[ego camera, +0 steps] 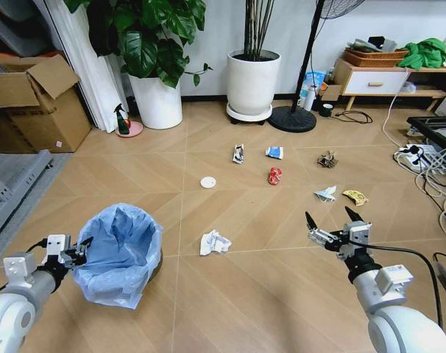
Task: Pick up the trash bin and place the garbage on the floor into it.
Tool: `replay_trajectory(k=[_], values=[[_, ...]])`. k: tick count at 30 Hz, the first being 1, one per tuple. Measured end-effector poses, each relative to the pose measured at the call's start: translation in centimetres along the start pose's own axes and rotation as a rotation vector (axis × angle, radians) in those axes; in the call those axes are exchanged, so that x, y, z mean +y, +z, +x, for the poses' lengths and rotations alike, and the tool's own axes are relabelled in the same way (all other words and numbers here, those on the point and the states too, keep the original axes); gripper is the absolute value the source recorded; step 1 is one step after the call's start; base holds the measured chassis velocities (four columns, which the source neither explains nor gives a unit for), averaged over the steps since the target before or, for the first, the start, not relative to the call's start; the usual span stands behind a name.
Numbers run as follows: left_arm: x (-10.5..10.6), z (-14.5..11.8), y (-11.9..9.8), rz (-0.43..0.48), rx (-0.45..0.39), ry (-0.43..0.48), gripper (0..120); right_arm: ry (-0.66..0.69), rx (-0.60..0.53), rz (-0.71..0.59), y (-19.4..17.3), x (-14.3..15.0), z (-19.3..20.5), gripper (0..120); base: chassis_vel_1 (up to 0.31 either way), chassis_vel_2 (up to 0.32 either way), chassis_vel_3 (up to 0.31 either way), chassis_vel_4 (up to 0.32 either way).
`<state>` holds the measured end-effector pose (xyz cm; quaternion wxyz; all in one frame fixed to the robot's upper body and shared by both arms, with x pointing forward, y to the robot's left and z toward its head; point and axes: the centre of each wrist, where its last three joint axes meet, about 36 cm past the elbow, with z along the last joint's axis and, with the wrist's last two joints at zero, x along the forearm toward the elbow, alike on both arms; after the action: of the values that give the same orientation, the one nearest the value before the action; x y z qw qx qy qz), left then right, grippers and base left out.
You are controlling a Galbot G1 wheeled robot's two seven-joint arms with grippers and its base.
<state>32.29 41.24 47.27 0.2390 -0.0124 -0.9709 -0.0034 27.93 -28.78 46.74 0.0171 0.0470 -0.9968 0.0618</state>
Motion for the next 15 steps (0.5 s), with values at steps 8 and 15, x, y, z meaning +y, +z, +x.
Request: replay_trajectory(k=[8,15], values=[[-1.1,0.1,-0.2,0.003,-0.005,-0.002,0,-0.048,0.012,-0.024,0.9,-0.6,-2.4,100,0.000,0.000,0.000,0.000],[-1.4,-0.5,-1.4,-0.008,-0.012,0.018,0,-0.193,0.105,-0.005,3.7,-1.2,-6.0,100,0.000,0.000,0.000,0.000]])
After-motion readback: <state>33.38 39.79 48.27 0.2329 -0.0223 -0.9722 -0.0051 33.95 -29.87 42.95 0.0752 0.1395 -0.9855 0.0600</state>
